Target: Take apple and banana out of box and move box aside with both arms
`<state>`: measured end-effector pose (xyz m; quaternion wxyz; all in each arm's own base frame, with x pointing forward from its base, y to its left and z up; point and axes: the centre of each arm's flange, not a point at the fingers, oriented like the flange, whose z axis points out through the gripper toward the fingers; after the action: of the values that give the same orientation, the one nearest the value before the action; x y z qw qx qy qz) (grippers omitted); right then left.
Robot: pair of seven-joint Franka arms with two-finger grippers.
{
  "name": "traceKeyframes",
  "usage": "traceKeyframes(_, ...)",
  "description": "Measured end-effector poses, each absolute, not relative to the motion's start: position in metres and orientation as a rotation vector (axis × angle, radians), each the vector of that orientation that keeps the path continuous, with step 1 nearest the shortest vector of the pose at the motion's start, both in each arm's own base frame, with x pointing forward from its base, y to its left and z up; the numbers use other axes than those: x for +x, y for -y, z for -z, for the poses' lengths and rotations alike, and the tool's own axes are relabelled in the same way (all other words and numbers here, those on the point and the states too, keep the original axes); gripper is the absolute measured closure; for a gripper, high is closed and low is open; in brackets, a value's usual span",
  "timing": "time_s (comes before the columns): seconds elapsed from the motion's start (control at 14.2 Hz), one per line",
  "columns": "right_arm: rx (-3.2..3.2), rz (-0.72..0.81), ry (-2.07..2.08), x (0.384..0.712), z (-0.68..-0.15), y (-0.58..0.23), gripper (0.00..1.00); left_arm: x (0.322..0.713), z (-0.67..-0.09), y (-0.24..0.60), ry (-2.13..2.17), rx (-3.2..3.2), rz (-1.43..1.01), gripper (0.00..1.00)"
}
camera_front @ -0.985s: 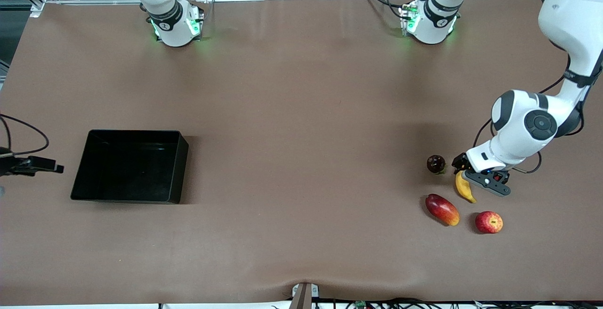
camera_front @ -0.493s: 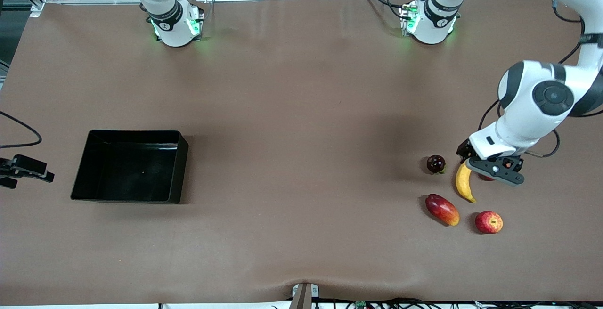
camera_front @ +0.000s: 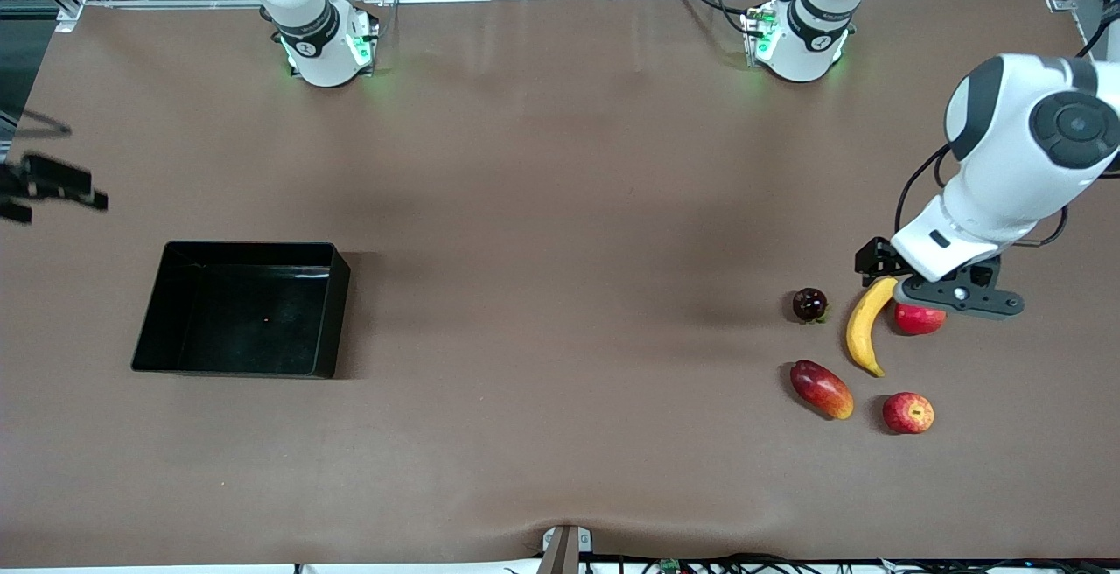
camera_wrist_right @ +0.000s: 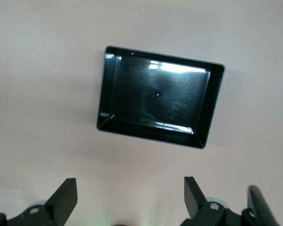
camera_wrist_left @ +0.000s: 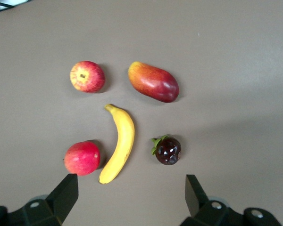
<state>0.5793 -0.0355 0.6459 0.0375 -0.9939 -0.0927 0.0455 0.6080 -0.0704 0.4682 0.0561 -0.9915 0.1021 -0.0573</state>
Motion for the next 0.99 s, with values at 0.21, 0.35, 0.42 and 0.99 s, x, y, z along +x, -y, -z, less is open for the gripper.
traceKeyframes(0.21, -3.061, -0.155, 0.379, 0.555, -0.634, 0.023, 0.00, 0.597, -0.505, 0.078, -0.156, -3.044, 0.221, 0.00)
traceKeyframes(0.35, -3.068, -0.146, 0.405, 0.552, -0.620, 0.032, 0.00, 0.587, -0.528, 0.083, -0.093, -3.036, 0.221, 0.00)
traceKeyframes(0.42, -3.078, -0.132, 0.419, 0.553, -0.618, 0.035, 0.00, 0.583, -0.541, 0.083, -0.082, -3.029, 0.207, 0.00)
traceKeyframes(0.99, -3.130, -0.026, 0.625, 0.548, -0.649, -0.023, 0.00, 0.577, -0.622, 0.069, -0.012, -3.021, 0.201, 0.00)
